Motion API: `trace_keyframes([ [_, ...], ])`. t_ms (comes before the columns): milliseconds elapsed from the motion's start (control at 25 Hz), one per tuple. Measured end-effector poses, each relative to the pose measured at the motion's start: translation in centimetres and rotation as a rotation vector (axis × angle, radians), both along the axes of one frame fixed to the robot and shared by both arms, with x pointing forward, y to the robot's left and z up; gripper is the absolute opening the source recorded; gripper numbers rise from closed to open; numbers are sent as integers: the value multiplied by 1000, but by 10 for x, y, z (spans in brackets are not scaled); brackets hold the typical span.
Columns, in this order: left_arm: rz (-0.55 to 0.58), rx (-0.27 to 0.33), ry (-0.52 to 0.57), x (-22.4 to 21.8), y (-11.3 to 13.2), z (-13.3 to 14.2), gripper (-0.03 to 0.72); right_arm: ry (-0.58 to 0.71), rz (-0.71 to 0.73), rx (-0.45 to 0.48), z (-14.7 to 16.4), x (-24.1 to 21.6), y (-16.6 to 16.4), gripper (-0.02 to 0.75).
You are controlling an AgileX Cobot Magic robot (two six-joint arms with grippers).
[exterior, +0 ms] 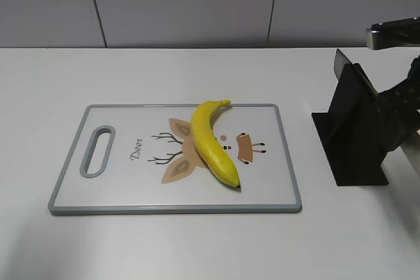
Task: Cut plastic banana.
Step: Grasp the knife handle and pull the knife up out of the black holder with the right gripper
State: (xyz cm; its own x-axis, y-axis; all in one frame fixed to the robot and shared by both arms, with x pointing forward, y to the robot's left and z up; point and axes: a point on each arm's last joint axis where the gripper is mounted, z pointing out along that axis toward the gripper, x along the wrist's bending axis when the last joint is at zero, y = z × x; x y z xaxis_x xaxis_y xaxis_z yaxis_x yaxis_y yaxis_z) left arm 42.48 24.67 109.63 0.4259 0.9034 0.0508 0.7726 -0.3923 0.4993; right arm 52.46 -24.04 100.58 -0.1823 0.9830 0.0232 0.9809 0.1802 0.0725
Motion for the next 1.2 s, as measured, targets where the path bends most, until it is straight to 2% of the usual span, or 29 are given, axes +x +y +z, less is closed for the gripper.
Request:
trace_keyframes([
  [200,0,-2,-14,1,0,1,552,36,-11,-6,-12,5,1,510],
  [440,0,-3,-20,2,0,1,552,26,-36,-3,-12,6,1,400],
  [880,2,-10,-50,4,-1,2,552,61,-50,-3,-17,5,2,368],
  [960,2,-10,-51,4,-1,2,552,62,-55,6,-17,5,2,317],
  [1040,2,-10,-51,4,-1,2,552,65,-62,15,-17,5,3,204],
  [1080,2,-10,-51,4,-1,2,552,67,-73,15,-17,5,3,183],
  [1200,2,-11,-53,4,-1,3,552,67,-76,17,-17,5,3,183],
])
